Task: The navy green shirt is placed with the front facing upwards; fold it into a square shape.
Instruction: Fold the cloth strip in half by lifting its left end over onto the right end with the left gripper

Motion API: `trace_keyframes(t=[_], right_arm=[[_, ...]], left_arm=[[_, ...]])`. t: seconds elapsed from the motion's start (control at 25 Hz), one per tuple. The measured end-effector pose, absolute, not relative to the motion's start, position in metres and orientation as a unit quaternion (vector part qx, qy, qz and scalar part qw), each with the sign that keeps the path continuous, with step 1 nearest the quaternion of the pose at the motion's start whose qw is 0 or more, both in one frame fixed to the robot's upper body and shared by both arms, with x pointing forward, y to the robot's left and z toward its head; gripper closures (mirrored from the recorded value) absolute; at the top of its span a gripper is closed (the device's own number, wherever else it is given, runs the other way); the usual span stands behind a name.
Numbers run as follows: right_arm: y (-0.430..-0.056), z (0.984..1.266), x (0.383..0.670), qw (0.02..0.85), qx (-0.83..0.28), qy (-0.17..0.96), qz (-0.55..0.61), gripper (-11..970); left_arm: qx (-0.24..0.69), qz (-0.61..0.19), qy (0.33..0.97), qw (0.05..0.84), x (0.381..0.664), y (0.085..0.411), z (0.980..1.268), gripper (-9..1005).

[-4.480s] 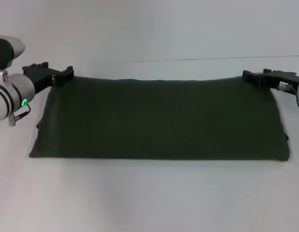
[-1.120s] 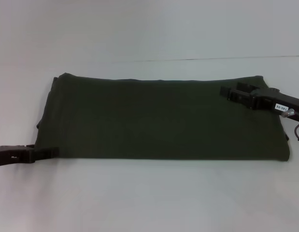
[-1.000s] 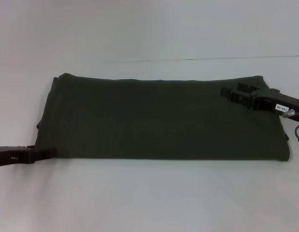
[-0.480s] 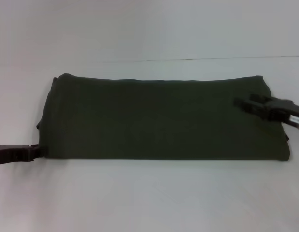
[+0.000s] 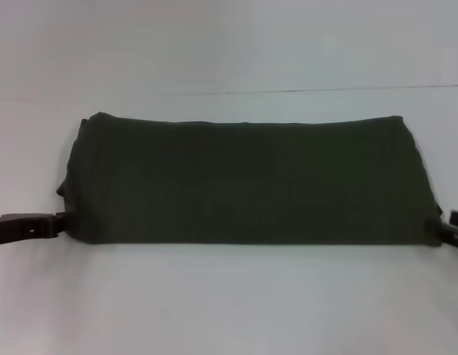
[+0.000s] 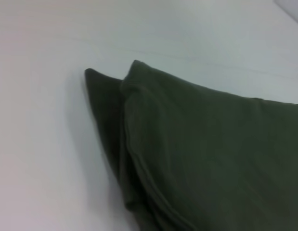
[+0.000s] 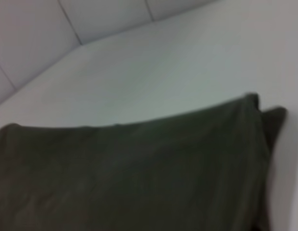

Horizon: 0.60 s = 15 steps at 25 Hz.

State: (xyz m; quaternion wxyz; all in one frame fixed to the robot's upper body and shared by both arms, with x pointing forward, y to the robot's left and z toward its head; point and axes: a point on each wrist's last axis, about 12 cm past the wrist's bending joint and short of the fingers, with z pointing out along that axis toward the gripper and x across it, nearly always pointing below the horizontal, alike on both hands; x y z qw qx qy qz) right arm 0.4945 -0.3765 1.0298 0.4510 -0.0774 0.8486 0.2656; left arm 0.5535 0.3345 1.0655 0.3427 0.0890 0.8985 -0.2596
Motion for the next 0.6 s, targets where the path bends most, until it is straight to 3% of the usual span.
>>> trace_keyframes(t=[0.6], right_arm=[[-0.365, 1.016, 0.486, 0.433, -0.058, 0.855, 0.279, 194]], left_arm=[[0.094, -0.272, 0.891, 0.350, 0.558, 0.330, 1.071, 916]])
